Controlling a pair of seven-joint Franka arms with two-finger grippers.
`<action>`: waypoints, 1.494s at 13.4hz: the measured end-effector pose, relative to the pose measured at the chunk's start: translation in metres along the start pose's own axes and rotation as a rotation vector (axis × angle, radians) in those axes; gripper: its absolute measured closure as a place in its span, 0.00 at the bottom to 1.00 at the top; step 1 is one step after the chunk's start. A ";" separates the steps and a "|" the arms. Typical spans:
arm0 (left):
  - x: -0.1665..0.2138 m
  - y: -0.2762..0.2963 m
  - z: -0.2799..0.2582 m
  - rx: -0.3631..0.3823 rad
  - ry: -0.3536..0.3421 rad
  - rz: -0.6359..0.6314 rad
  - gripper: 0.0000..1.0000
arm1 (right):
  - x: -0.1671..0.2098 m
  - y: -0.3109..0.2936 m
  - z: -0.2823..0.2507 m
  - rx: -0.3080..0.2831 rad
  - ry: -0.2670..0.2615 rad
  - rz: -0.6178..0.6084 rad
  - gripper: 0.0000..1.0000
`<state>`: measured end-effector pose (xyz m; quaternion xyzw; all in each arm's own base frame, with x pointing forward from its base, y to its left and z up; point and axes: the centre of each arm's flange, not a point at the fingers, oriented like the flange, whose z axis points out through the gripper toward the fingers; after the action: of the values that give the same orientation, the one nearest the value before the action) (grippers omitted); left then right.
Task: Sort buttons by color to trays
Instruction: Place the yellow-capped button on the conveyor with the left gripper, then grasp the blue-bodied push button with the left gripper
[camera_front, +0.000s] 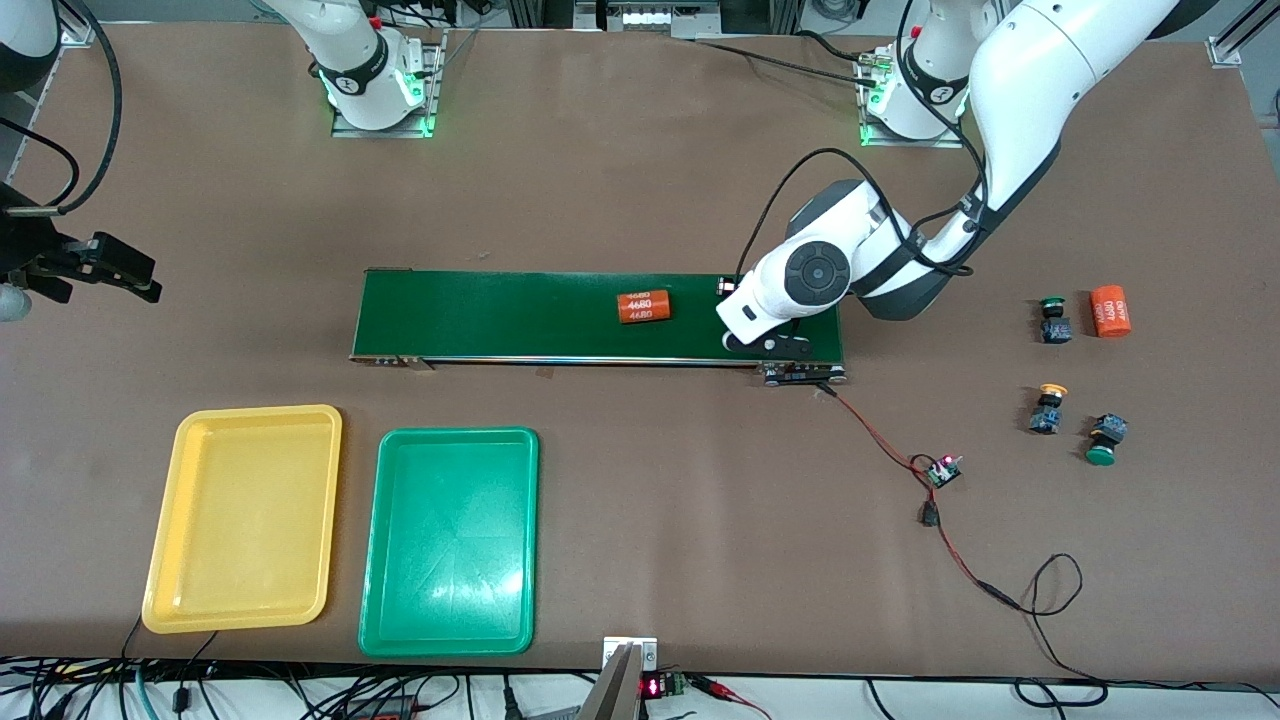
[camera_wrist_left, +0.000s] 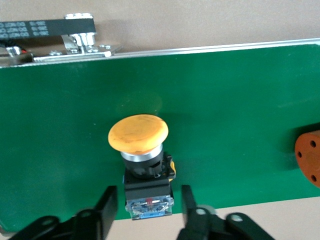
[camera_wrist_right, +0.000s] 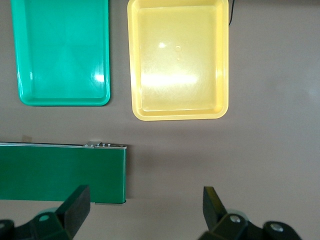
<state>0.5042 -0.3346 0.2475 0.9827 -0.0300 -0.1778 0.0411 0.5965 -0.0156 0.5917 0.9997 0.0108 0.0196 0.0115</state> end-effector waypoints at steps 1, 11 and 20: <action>0.001 -0.001 -0.003 0.001 0.002 -0.004 0.24 | 0.000 0.001 0.000 0.000 0.000 0.002 0.00; 0.046 -0.134 -0.144 0.083 -0.030 -0.247 0.00 | 0.000 0.005 0.001 -0.001 -0.002 0.008 0.00; 0.095 -0.353 -0.104 0.262 -0.040 -0.063 0.00 | 0.000 0.005 0.004 -0.002 -0.008 0.008 0.00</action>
<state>0.6449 0.0165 0.2796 0.9764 -0.0231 -0.1930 -0.0938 0.5972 -0.0206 0.5881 0.9998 0.0069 0.0158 0.0122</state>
